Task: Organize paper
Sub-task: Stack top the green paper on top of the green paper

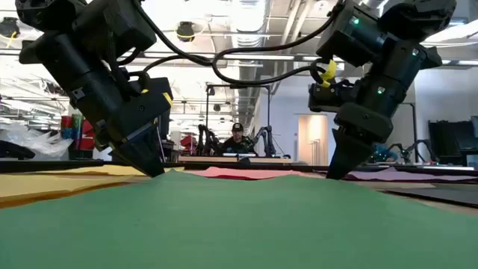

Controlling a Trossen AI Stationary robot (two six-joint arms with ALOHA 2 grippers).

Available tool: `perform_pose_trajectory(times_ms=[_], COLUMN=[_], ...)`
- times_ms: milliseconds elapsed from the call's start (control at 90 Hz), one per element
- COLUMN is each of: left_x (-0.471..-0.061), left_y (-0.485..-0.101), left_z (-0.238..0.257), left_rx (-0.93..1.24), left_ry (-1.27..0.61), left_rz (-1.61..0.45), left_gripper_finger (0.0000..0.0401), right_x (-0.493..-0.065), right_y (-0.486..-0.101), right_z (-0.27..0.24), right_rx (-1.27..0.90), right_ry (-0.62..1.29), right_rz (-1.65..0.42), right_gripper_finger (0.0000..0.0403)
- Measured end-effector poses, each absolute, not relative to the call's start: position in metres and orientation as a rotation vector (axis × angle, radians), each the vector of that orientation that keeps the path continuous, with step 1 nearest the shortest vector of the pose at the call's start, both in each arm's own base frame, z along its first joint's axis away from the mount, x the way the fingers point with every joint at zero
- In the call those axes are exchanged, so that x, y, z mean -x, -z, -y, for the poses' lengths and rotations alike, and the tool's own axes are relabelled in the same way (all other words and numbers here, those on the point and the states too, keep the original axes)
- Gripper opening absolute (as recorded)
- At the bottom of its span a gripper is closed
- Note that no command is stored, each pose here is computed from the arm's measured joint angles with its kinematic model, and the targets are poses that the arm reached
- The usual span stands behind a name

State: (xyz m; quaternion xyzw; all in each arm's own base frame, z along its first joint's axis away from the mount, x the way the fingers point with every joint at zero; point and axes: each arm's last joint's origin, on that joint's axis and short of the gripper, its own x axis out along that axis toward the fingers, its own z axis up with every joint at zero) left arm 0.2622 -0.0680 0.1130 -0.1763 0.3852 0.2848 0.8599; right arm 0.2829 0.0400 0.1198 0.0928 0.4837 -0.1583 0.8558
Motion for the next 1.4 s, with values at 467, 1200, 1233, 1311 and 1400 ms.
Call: perform_pose_trajectory(times_ms=[467,1200,1233,1311,1400], left_x=[-0.25,-0.262,-0.263,-0.266,-0.267], left_y=[-0.136,-0.14,-0.139,-0.136,-0.133], left_z=[0.094,0.204,0.205,0.209,0.212], left_rx=[0.368,0.3,0.297,0.291,0.279], left_ry=[-0.418,-0.128,-0.137,-0.148,-0.153], left_rz=[-0.803,-0.933,-0.947,-0.988,-1.029], left_gripper_finger=[0.0,0.0,0.0,0.0,0.0], right_x=[-0.266,-0.246,-0.248,-0.254,-0.26], right_y=[-0.162,-0.139,-0.137,-0.133,-0.131], right_z=[-0.049,-0.209,-0.214,-0.22,-0.226], right_rx=[-0.192,-0.21,-0.195,-0.164,-0.131], right_ry=[0.277,0.063,0.068,0.094,0.12], right_rz=[-0.947,-1.063,-1.081,-1.12,-1.152], right_gripper_finger=[0.0,0.0,0.0,0.0,0.0])
